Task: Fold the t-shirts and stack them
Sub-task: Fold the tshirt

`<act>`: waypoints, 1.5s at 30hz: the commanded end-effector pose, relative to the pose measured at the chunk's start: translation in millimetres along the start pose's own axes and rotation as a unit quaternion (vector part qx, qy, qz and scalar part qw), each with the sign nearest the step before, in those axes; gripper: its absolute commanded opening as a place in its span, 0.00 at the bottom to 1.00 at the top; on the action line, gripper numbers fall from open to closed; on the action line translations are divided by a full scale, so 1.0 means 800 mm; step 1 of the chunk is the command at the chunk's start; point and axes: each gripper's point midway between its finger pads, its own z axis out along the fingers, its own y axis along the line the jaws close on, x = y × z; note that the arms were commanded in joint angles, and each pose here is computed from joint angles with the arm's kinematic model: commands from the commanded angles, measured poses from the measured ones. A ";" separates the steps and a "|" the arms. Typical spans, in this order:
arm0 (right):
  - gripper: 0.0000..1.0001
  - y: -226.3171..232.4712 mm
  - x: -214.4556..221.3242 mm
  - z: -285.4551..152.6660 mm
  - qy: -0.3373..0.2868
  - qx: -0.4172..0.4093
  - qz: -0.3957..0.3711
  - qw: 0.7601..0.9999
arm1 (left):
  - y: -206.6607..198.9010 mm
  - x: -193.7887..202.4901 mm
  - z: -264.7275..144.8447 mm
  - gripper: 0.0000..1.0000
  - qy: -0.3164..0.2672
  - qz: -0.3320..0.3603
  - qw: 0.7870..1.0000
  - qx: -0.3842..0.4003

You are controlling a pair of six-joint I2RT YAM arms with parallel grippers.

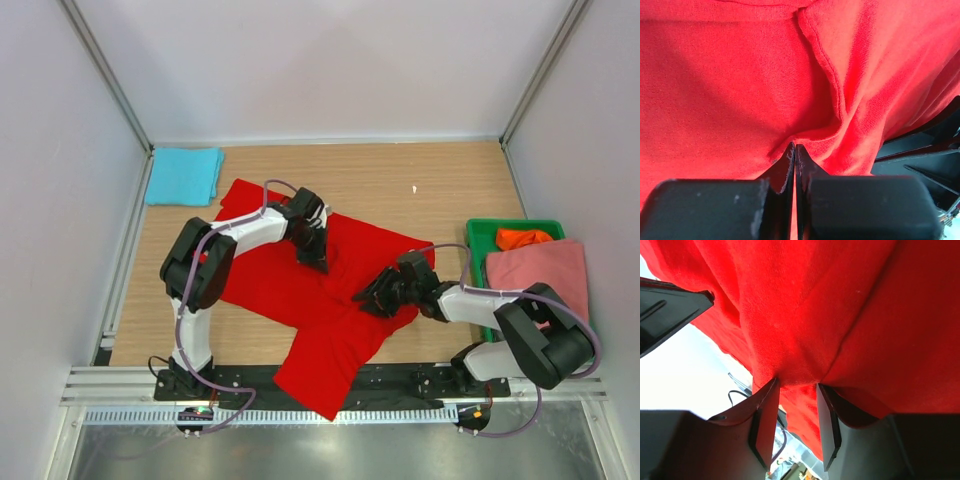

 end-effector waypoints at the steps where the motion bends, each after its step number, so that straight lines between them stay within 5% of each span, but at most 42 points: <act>1: 0.42 0.014 -0.004 -0.004 -0.010 -0.004 -0.006 1.000 | -0.013 -0.010 -0.015 0.00 -0.015 0.001 1.000 0.022; 10: 0.59 -0.020 -0.008 -0.053 -0.056 0.069 -0.049 0.995 | -0.016 -0.007 -0.023 0.00 -0.012 -0.005 1.000 0.028; 15: 0.61 -0.019 -0.045 -0.085 -0.136 0.094 -0.064 0.984 | -0.022 -0.005 -0.033 0.00 -0.017 -0.011 0.999 0.034; 19: 0.67 -0.029 -0.093 -0.106 -0.198 0.162 -0.077 0.964 | -0.025 -0.009 -0.052 0.37 -0.039 -0.009 0.999 0.025; 21: 0.67 -0.041 -0.119 -0.108 -0.217 0.198 -0.080 0.952 | -0.012 -0.012 -0.056 0.46 -0.052 0.006 0.999 -0.001; 34: 0.56 -0.050 -0.228 -0.086 -0.241 0.285 -0.107 0.921 | 0.126 0.028 -0.026 0.35 -0.009 -0.055 0.986 -0.154; 45: 0.56 -0.005 -0.334 -0.043 -0.232 0.326 -0.204 0.893 | 0.067 0.074 0.010 0.33 0.006 -0.163 0.983 -0.078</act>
